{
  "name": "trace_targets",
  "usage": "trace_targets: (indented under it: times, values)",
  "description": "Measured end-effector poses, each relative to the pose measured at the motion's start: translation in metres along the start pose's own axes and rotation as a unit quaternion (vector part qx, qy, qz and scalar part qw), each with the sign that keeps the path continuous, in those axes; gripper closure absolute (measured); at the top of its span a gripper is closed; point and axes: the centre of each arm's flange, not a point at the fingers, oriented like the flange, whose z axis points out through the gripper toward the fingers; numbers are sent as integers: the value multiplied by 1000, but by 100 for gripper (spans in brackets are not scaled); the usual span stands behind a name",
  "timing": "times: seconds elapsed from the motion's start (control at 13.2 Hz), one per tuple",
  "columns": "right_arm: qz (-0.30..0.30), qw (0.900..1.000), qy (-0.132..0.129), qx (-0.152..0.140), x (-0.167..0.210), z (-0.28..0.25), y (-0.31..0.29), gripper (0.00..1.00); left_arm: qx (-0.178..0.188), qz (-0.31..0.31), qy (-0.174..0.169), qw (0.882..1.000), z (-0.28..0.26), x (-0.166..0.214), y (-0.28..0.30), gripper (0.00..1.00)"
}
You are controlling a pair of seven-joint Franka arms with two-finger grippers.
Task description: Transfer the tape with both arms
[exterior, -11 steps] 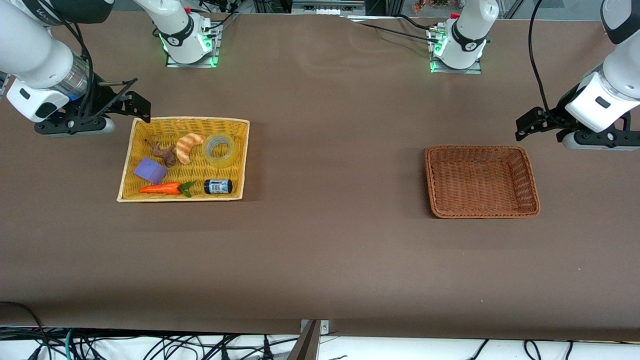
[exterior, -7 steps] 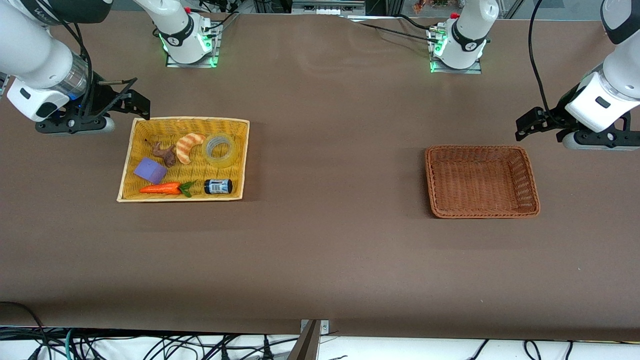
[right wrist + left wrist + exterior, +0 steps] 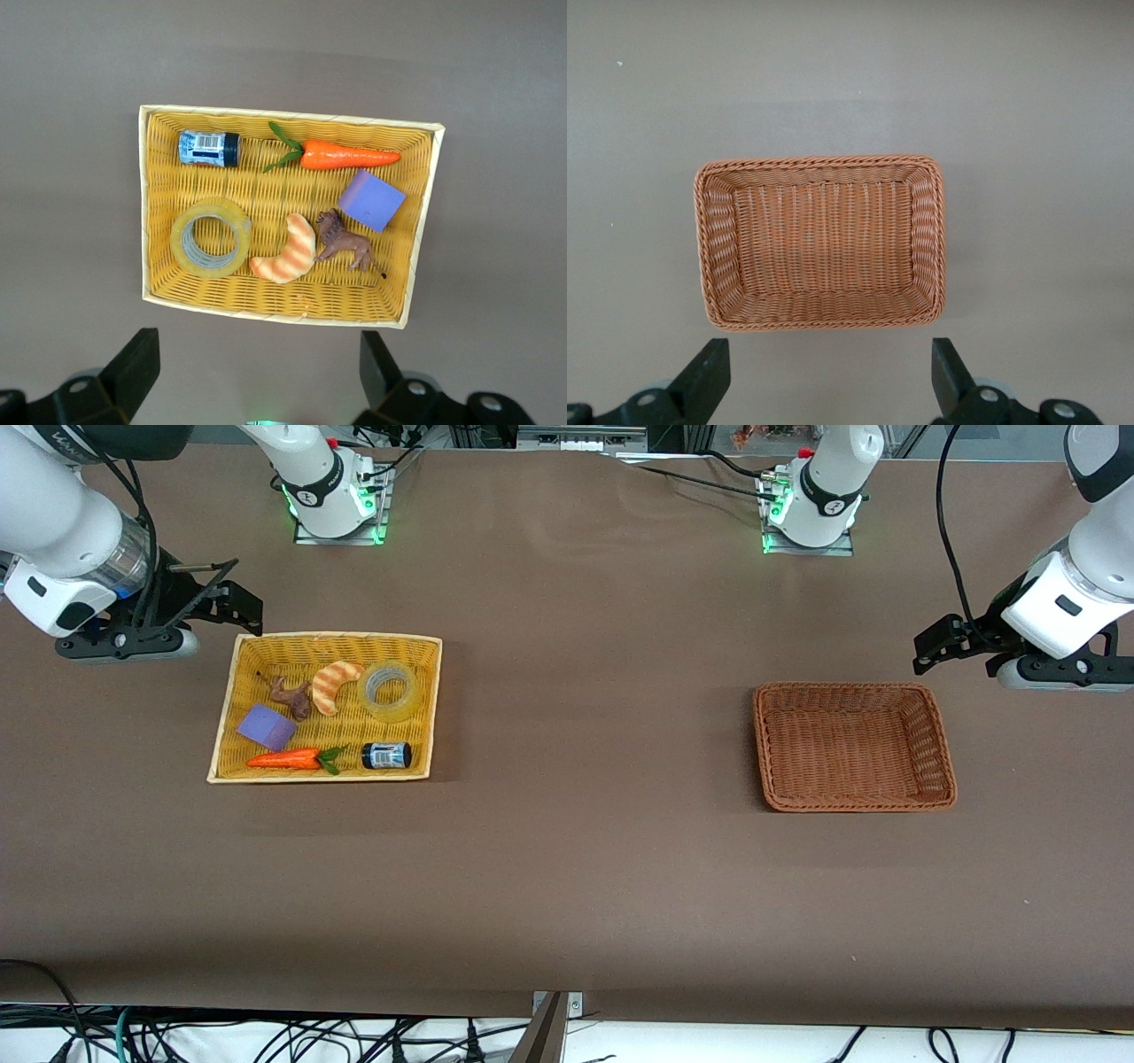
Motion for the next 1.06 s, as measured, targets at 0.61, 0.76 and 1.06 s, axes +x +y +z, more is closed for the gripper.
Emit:
trace_targets:
  times: [0.61,0.76,1.06]
  values:
    - [-13,1000,-2,0,0,0,0,0,0,0,0,1000,0,0,0,0]
    - [-13,1000,-3,0,-1,0,0,0,0,0,0,1000,0,0,0,0]
    - [-13,1000,-4,0,-1,1,0,0,0,0,0,1000,0,0,0,0]
